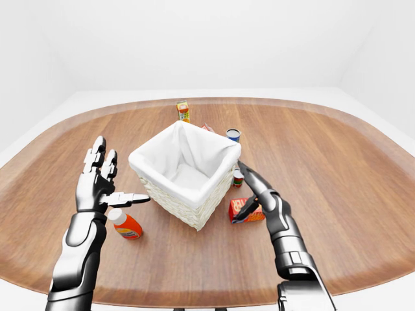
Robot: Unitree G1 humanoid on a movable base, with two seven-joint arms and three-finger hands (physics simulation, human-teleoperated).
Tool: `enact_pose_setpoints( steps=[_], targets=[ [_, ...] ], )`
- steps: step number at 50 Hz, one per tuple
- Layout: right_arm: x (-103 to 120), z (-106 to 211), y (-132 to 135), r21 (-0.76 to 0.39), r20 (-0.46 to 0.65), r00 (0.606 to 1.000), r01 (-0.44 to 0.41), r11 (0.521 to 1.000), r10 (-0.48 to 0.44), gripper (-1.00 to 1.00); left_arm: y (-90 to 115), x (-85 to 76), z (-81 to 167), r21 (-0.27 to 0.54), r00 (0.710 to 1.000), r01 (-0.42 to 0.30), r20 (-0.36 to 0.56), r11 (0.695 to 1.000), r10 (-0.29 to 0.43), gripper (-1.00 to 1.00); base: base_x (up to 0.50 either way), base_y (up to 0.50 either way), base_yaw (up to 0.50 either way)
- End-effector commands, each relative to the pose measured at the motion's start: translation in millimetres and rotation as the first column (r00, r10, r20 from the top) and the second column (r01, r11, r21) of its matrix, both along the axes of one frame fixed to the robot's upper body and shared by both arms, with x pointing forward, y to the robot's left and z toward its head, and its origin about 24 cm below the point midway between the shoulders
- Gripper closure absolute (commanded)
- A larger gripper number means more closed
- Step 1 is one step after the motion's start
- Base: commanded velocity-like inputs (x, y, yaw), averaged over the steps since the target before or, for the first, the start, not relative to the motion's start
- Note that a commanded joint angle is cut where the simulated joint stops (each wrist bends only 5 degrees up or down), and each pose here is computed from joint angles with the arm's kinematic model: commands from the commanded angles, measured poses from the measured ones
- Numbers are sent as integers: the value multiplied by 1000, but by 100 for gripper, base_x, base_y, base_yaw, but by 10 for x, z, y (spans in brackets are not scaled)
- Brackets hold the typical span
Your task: Pick up the butter and put it in the basket.
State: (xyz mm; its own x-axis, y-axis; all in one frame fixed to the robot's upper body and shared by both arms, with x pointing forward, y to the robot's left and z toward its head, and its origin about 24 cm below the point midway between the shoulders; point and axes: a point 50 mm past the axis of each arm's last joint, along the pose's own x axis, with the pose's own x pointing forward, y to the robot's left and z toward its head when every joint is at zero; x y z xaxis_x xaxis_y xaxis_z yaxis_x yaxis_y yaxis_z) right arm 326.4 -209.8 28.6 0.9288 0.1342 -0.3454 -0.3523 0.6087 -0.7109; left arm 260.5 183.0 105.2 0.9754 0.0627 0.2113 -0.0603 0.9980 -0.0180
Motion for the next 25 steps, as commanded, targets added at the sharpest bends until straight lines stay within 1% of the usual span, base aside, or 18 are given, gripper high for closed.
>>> enact_pose_setpoints(
  steps=[1,4,13,19,24,25],
  targets=[
    [28,-196,-88,-197,-78,997,8,980,-23,-100,5,-4,-16,0,1000,-2,-6,1000,2,-100,0,0,0],
    [6,-231,-92,-243,-83,996,-4,970,-17,-100,10,-4,-30,-2,1000,-4,-12,1000,4,-100,0,0,0],
    [-45,-342,-61,-293,-101,995,-19,956,-11,-100,5,-9,-24,-3,1000,-3,-9,1000,3,-100,0,0,0],
    [-18,-394,-21,-349,-98,995,-26,937,-8,-100,1,-11,-26,-4,1000,-2,-10,1000,2,-100,0,0,0],
    [29,-410,33,-378,-93,996,-32,925,-4,-100,7,-22,-16,-4,1000,-4,-5,1000,4,-100,0,0,0],
    [32,-433,45,-374,-107,994,-33,927,-8,-100,10,-24,-12,-4,1000,-5,-3,1000,5,-100,0,0,0]
  ],
)
